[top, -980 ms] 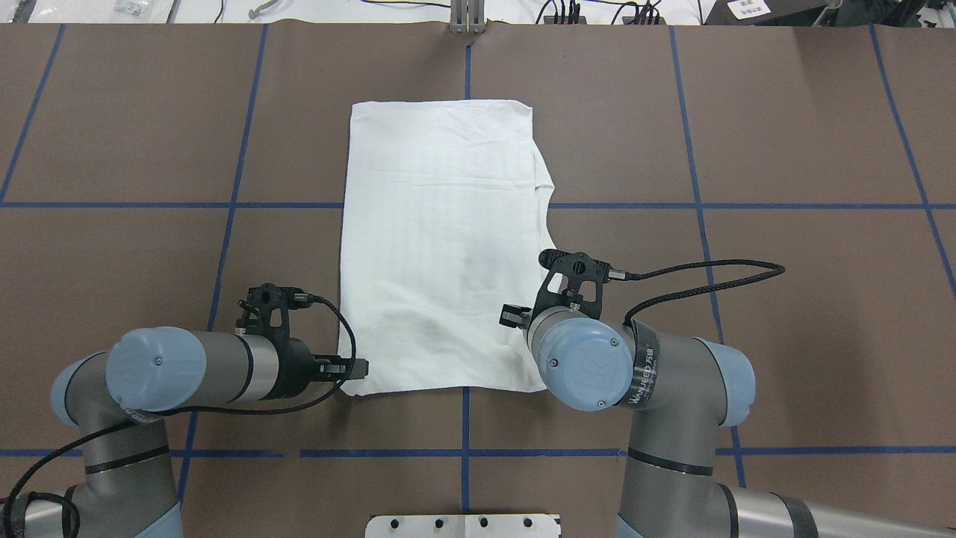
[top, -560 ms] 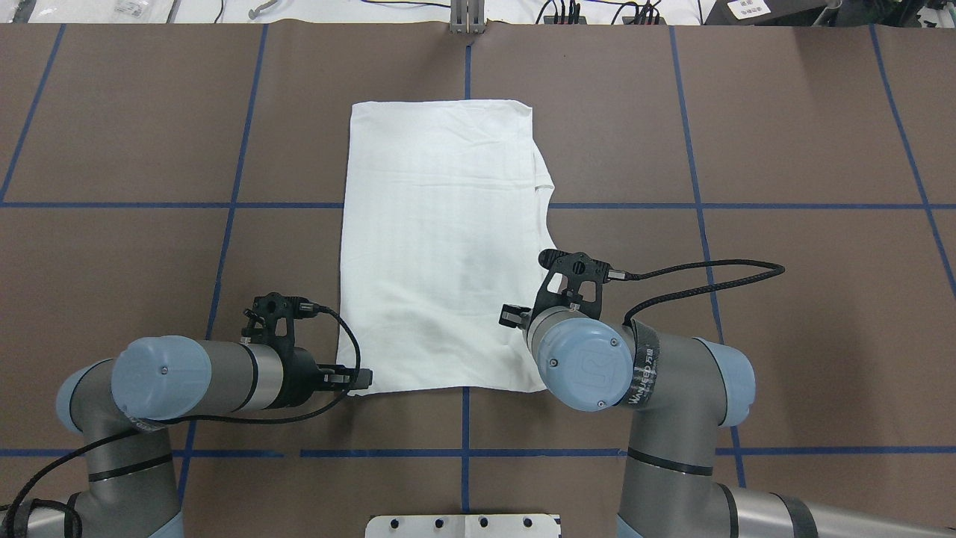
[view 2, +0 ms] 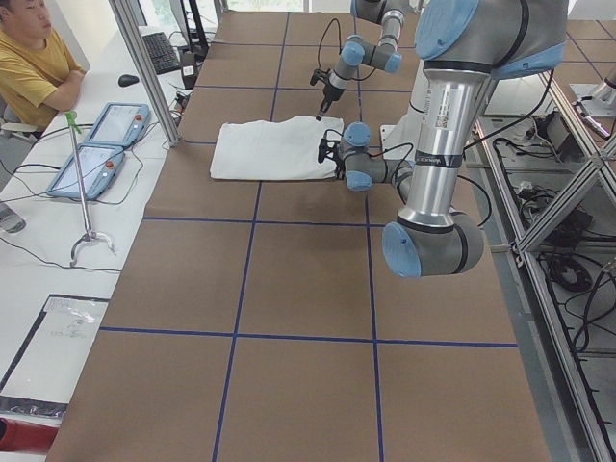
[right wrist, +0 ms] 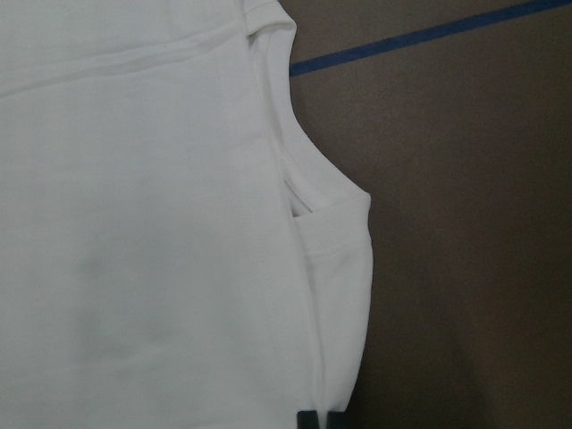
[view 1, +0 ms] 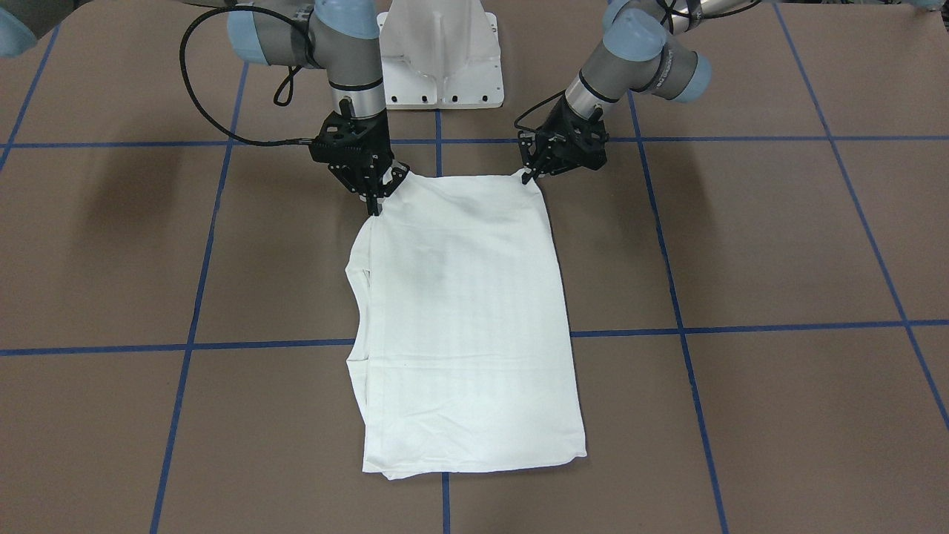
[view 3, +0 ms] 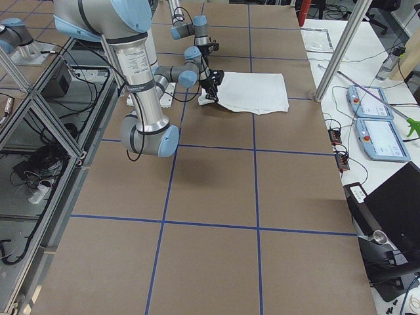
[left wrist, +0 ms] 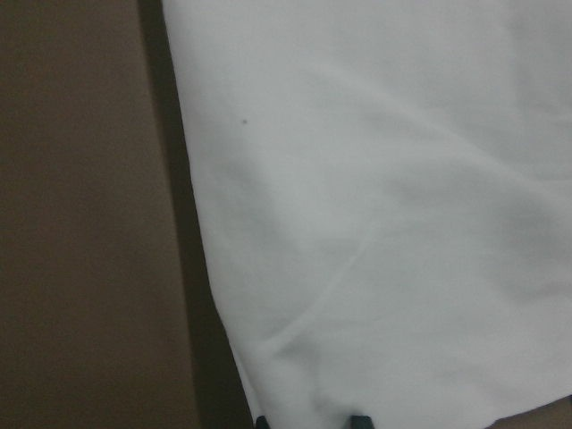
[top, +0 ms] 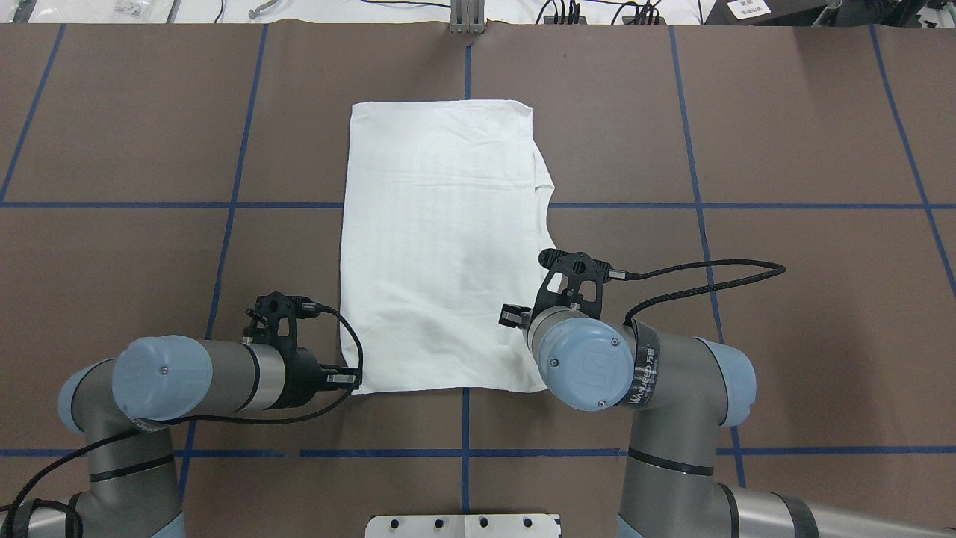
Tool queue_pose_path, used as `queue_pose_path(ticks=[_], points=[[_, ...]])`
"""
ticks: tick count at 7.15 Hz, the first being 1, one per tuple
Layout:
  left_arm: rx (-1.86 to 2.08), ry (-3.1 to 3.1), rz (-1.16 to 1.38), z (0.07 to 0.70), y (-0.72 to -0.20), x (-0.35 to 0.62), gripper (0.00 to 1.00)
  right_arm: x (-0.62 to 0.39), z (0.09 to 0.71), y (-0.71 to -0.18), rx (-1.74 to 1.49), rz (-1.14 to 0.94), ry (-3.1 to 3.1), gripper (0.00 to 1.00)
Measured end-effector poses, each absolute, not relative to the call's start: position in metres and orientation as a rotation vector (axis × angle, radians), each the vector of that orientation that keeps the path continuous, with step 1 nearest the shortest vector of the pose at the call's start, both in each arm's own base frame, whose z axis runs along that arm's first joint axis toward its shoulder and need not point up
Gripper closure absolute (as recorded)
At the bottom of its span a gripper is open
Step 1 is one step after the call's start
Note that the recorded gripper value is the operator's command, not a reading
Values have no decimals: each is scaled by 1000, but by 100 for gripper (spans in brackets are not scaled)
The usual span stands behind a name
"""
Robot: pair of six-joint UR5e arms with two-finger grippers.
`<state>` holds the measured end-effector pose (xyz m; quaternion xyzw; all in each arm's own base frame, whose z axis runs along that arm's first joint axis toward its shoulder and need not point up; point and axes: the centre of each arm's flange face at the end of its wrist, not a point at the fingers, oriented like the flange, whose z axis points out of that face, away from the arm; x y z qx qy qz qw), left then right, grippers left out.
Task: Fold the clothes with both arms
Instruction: 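Lift the near edge with both grippers and fold it toward the far edge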
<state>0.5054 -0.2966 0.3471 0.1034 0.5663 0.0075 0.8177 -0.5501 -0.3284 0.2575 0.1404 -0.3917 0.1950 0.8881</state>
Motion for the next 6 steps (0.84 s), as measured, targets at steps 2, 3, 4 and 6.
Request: queue_pose_path(ticks=[2, 3, 4, 6], points=[[229, 1230, 20, 336, -295, 496, 100, -528, 261, -321, 292, 404, -828, 100], [237, 1255, 23, 324, -293, 487, 100, -511, 263, -309, 291, 396, -839, 100], [242, 1278, 27, 307, -288, 476, 100, -496, 256, -293, 287, 383, -849, 100], [236, 1291, 31, 261, -273, 443, 100, -466, 227, -258, 260, 357, -868, 100]])
